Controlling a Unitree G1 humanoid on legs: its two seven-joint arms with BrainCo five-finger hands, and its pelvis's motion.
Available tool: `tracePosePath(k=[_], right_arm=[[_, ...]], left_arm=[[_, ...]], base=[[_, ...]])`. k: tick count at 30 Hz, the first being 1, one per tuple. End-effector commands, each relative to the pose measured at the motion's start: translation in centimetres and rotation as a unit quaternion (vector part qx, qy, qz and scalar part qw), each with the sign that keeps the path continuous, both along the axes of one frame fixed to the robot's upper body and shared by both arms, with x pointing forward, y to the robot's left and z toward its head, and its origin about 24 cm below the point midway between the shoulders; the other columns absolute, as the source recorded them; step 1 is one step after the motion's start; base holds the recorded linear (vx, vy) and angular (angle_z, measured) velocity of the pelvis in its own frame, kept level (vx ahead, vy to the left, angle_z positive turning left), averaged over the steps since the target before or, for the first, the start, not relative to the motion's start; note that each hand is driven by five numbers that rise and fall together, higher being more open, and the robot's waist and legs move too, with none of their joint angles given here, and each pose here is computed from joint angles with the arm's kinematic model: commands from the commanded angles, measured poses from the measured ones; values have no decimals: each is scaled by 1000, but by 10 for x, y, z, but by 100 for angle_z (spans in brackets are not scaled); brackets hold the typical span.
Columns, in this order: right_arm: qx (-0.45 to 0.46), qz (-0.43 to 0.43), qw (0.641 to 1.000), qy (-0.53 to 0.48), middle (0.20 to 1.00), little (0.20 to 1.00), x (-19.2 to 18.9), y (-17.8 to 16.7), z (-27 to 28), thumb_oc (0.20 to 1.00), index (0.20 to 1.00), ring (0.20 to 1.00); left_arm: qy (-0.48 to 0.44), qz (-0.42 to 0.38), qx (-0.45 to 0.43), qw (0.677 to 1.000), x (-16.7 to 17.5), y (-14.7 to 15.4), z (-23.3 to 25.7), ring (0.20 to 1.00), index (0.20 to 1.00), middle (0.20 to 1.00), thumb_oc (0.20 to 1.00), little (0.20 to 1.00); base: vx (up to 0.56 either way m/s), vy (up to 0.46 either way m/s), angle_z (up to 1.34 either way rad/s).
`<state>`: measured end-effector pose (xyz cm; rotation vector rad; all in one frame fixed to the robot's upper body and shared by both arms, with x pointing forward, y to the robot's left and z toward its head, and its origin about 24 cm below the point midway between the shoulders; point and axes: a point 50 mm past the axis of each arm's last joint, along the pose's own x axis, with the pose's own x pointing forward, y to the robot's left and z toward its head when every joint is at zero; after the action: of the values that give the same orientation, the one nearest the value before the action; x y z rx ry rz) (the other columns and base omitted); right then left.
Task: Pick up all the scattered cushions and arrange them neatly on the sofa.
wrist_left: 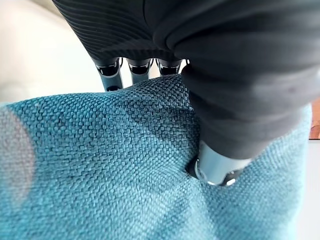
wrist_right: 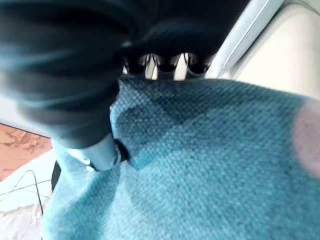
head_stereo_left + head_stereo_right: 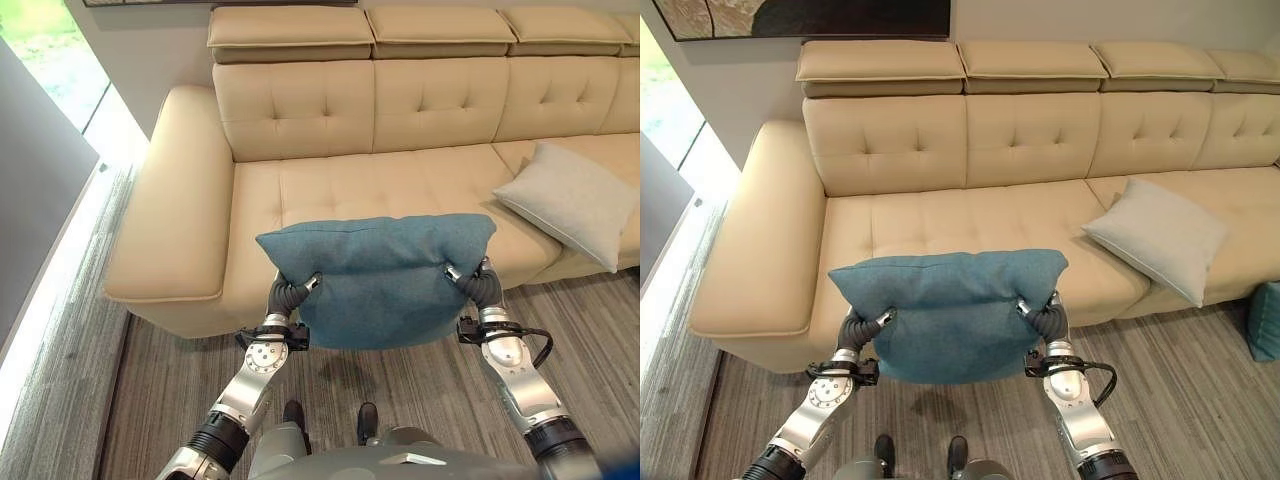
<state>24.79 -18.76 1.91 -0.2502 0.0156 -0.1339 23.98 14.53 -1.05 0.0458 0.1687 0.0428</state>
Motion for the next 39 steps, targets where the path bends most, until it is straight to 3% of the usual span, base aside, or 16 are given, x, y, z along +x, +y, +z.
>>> tracePosePath(k=[1, 11, 27, 39], right_arm=[[-3, 31, 993, -118, 200, 200, 13, 11, 46, 200, 200, 200], [-7, 106, 978, -177, 200, 200, 30, 46, 77, 200, 200, 200], [-21, 35, 991, -127, 200, 200, 10, 3, 54, 200, 200, 200], [-7, 42, 991, -130, 200, 200, 10, 11, 54, 200, 200, 200]], left_arm=[[-118, -18, -20, 993, 22, -6, 46, 200, 200, 200, 200, 200], [-141, -8, -17, 990, 22, 4, 55, 200, 200, 200, 200, 200], [-112, -33, -63, 991, 22, -15, 47, 200, 200, 200, 200, 200], [-108, -31, -52, 992, 13, -8, 44, 200, 200, 200, 200, 200]], base=[[246, 163, -103], [187, 98, -57], [92, -201, 43], [233, 82, -3]])
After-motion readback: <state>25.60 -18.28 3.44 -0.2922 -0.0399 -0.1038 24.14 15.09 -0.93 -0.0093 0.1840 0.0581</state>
